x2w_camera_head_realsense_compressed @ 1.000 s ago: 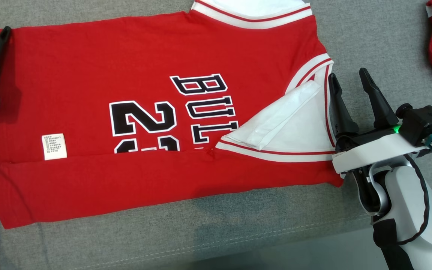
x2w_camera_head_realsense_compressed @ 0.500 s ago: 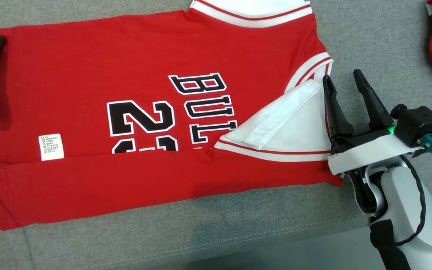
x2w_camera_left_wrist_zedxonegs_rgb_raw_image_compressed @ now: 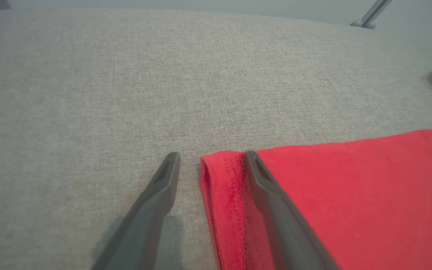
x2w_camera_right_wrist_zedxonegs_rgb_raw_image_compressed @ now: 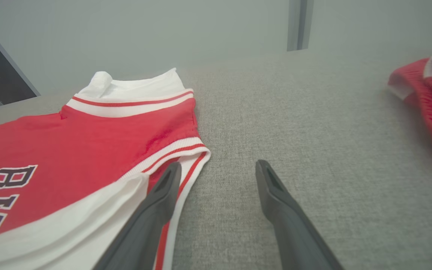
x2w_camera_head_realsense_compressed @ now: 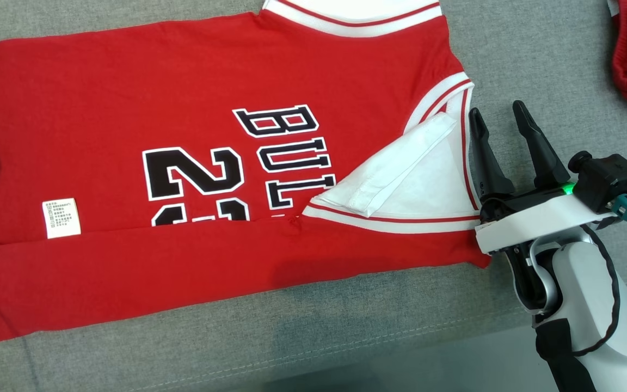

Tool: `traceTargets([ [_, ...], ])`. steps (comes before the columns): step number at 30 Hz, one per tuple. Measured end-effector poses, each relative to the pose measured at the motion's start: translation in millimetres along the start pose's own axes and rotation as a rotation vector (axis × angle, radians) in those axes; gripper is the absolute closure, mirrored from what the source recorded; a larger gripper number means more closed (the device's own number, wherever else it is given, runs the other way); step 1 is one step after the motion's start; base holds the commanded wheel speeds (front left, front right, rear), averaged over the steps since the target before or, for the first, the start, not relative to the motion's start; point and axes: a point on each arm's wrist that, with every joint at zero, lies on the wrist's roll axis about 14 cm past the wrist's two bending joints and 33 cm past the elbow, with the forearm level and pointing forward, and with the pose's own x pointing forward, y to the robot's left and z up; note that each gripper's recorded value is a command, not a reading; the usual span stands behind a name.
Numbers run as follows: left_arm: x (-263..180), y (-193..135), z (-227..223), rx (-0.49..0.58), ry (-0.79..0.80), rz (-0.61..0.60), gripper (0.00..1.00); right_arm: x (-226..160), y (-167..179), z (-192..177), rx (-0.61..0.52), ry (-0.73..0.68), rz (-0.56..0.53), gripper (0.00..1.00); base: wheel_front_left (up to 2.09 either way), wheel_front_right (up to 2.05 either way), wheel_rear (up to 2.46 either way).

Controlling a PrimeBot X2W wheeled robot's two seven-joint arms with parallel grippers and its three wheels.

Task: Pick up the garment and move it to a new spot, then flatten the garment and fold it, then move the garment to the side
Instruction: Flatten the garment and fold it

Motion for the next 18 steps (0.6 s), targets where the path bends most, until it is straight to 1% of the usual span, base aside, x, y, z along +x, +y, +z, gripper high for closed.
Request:
traceTargets([
  [1,-0.1,0.1,0.0,-0.002,0.0,0.0,0.42,0.2,0.2,-0.3,0.001,0.0,0.0,0.0,0.0,0.0,0.0],
  [2,-0.4,-0.3,0.2,-0.007,-0.001,-0.002,0.47,0.4,0.6,-0.5,0.003,0.0,0.001,0.0,0.0,0.0,0.0],
  [7,-3.0,-9.3,2.1,0.003,-0.013,-0.031,0.5,4.1,4.0,1.4,0.007,-0.007,0.009,0.0,0.0,0.0,0.0],
  [12,-7.6,-21.4,11.1,0.029,-0.071,-0.07,0.54,11.4,10.2,5.8,0.005,-0.021,0.031,0.0,0.0,0.0,0.0],
  [18,-13.8,-22.5,4.6,0.051,-0.064,-0.077,0.58,27.3,15.7,18.7,-0.046,-0.044,0.084,0.0,0.0,0.0,0.0],
])
